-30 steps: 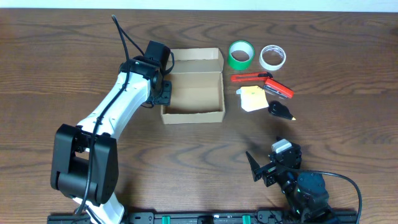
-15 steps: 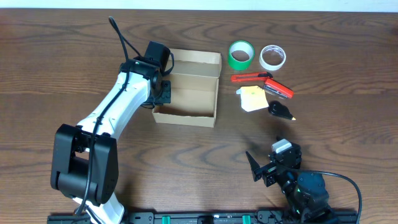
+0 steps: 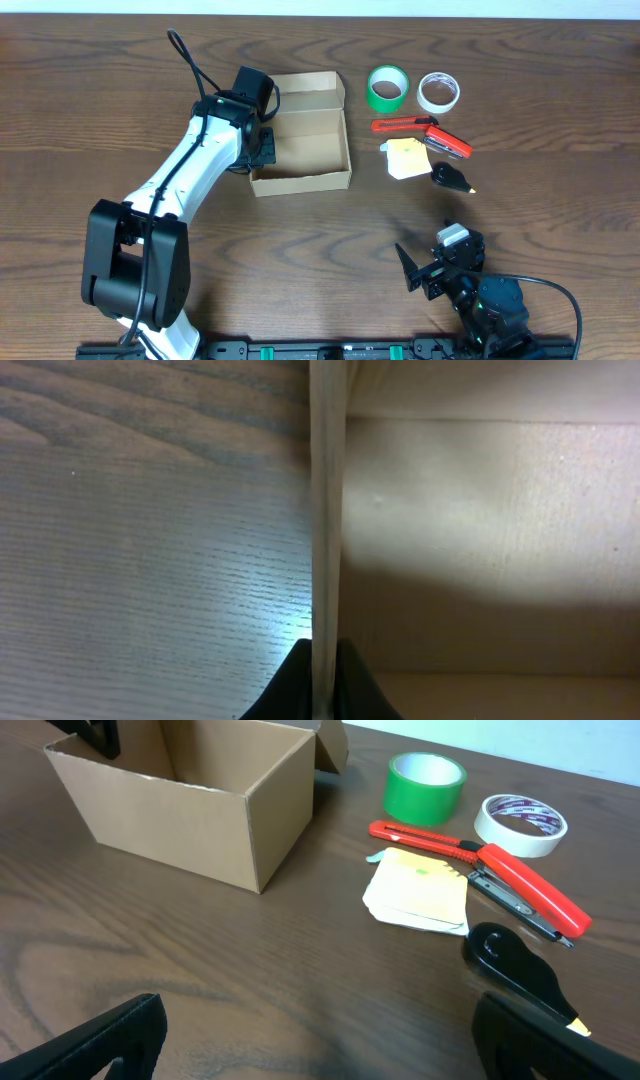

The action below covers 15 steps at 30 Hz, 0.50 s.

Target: Pack container

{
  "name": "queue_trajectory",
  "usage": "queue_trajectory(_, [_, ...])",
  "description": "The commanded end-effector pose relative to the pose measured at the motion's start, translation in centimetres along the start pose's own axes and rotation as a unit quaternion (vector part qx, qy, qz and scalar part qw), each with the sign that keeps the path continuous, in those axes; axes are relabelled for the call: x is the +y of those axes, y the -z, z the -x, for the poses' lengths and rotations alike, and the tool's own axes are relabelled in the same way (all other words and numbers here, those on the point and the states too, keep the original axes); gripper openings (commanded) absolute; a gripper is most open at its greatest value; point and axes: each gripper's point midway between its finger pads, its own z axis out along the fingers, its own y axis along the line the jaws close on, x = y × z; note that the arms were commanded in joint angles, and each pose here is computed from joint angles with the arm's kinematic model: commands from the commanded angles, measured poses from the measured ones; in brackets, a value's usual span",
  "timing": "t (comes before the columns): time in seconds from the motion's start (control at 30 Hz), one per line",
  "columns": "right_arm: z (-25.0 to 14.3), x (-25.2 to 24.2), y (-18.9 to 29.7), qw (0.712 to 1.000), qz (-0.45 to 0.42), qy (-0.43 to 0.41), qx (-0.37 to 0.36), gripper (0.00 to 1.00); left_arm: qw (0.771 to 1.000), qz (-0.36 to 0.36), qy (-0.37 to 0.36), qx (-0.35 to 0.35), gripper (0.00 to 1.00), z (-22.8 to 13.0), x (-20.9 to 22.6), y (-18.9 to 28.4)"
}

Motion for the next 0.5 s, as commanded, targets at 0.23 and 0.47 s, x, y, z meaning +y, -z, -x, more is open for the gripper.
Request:
queue_trajectory(0.23, [0.01, 0.19, 0.00, 1.000, 0.003, -0.005, -0.002, 0.99, 0.999, 0.007, -0.033, -0.015, 0.09, 0.78, 0.36, 0.03])
queue_trajectory(0.47, [0.01, 0.19, 0.00, 1.000, 0.003, -0.005, -0.002, 0.99, 0.999, 0.010, -0.049, -0.018, 0.12, 0.89, 0.44, 0.03])
